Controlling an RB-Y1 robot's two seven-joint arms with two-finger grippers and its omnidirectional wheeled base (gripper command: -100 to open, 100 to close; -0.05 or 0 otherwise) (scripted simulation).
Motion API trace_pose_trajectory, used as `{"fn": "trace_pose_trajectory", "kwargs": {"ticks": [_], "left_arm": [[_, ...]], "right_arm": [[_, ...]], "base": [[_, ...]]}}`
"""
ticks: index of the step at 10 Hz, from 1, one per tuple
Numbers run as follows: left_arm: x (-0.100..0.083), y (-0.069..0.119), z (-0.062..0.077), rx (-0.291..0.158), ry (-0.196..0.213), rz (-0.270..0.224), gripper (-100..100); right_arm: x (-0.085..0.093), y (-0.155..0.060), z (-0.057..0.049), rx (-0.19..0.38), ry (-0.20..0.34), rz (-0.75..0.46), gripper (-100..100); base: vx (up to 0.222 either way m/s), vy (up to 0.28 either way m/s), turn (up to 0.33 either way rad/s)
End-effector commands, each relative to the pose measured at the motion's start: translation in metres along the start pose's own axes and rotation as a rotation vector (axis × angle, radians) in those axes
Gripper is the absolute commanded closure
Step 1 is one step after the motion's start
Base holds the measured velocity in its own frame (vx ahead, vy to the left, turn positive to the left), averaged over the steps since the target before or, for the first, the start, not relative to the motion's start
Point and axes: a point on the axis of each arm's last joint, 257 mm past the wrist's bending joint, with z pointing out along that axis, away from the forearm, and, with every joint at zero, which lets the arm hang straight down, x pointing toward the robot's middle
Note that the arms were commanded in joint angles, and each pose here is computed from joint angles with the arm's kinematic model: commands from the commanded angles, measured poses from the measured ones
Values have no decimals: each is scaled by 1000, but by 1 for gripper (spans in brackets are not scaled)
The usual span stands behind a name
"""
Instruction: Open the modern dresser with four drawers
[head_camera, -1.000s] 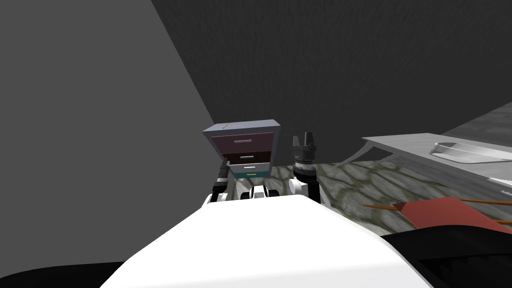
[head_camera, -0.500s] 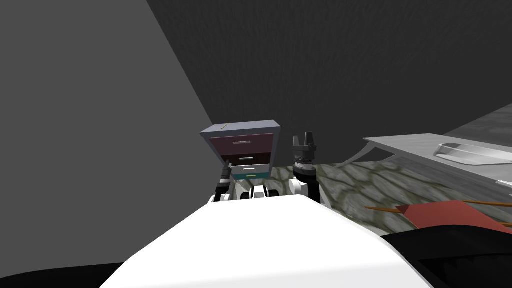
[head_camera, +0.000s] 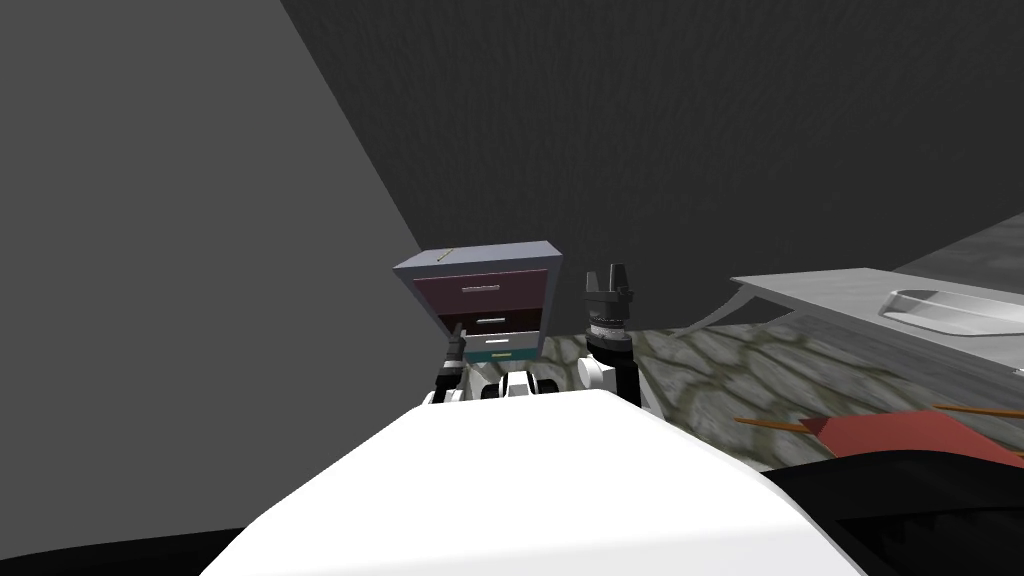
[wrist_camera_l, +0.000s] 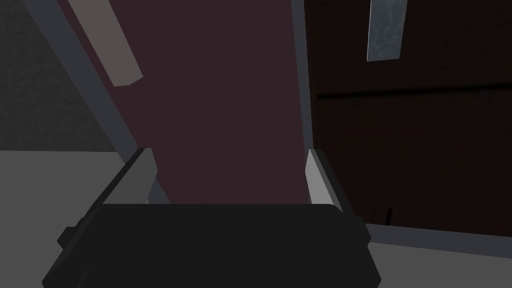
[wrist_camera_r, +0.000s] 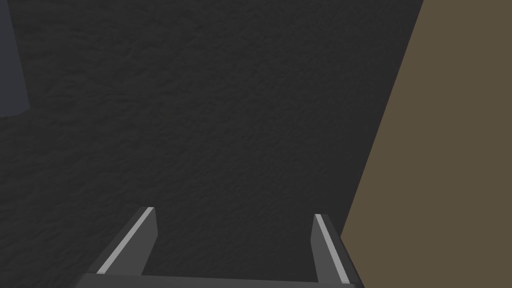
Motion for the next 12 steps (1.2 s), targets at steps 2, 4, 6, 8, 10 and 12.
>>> {"fn": "trace_pose_trajectory", "kwargs": {"ticks": [2,4,6,8,10,12], "left_arm": [[7,20,-7,-27,9,-3,-100],[10,31,-11,-45,14,-4,-100],[12,44,-17,-69,19,-4,-100],[14,53,-21,-84,23,-4,-100],[16,62,-25,-99,28,-4,-100],[20,76,-32,-124,36,-3,-100]], "right_arm": [[0,0,0,0,0,0,0],[0,0,0,0,0,0,0],[0,0,0,0,0,0,0],[0,0,0,0,0,0,0],[0,0,0,0,0,0,0],[0,0,0,0,0,0,0]], "base": [[47,-11,-3],[39,-10,-5],[40,-6,-4],[53,-13,-5],[46,-11,-4],[45,-6,-8]]}}
